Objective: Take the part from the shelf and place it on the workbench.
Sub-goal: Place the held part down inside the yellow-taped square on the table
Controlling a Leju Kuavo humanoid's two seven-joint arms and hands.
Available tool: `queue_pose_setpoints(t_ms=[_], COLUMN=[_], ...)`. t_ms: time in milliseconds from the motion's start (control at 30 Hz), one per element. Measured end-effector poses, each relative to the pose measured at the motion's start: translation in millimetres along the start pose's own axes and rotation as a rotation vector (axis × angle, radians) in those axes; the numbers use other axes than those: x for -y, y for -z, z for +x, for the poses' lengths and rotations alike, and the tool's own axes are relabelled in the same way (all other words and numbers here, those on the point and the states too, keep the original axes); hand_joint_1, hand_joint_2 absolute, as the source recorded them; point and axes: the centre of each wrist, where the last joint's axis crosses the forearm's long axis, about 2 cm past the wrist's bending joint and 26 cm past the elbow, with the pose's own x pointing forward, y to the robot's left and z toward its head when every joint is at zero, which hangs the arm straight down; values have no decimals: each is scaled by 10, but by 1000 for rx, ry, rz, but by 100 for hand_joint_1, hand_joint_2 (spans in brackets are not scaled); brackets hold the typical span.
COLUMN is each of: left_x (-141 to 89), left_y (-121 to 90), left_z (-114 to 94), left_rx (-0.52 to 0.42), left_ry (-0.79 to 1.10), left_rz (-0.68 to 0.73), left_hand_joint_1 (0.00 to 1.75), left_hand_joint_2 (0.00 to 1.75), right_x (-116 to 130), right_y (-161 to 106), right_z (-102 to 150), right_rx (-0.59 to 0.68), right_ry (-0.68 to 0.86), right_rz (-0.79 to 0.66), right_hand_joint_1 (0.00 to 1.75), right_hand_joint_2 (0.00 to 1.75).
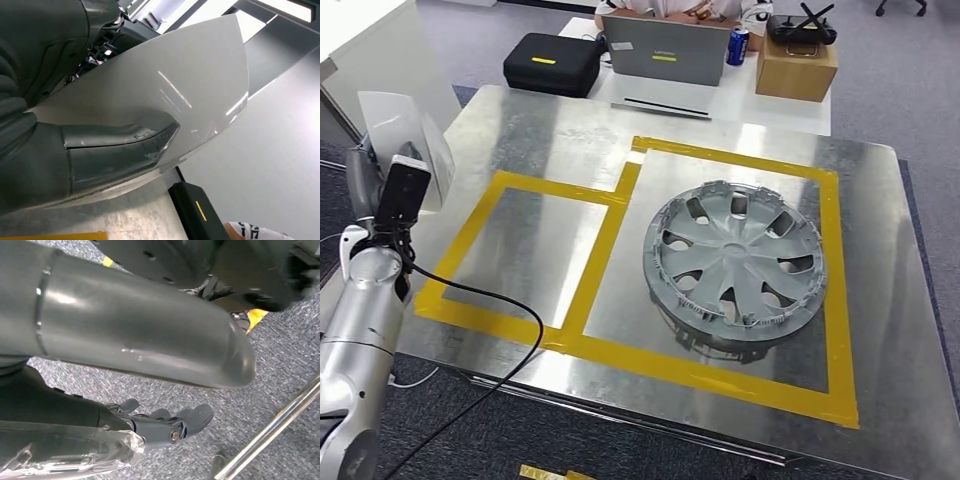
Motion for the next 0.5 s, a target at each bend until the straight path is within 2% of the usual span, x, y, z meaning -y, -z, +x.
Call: queue_pose_setpoints(t_ms=[300, 333, 367, 467, 500], left_x=[0, 0, -2, -9, -5], left_y=[-18, -21, -21, -32, -50], left_z=[-22, -24, -26, -40, -53], left_rx=[-2, -1, 0, 3, 0], left_ry=[17, 21, 23, 18, 13], left_rz=[-5, -7, -10, -22, -26], left_hand_joint_1=[175, 169, 155, 84, 69], left_hand_joint_2=[175, 175, 175, 175, 175], right_x=[2, 1, 0, 2, 2], right_y=[0, -1, -2, -2, -2], right_z=[0, -3, -5, -4, -5], right_rx=[1, 0, 0, 2, 2], right_ry=[3, 3, 4, 5, 5], right_rz=[-1, -1, -1, -2, -2], right_hand_joint_1=[0, 0, 0, 0, 0], right_hand_joint_2=[0, 0, 0, 0, 0])
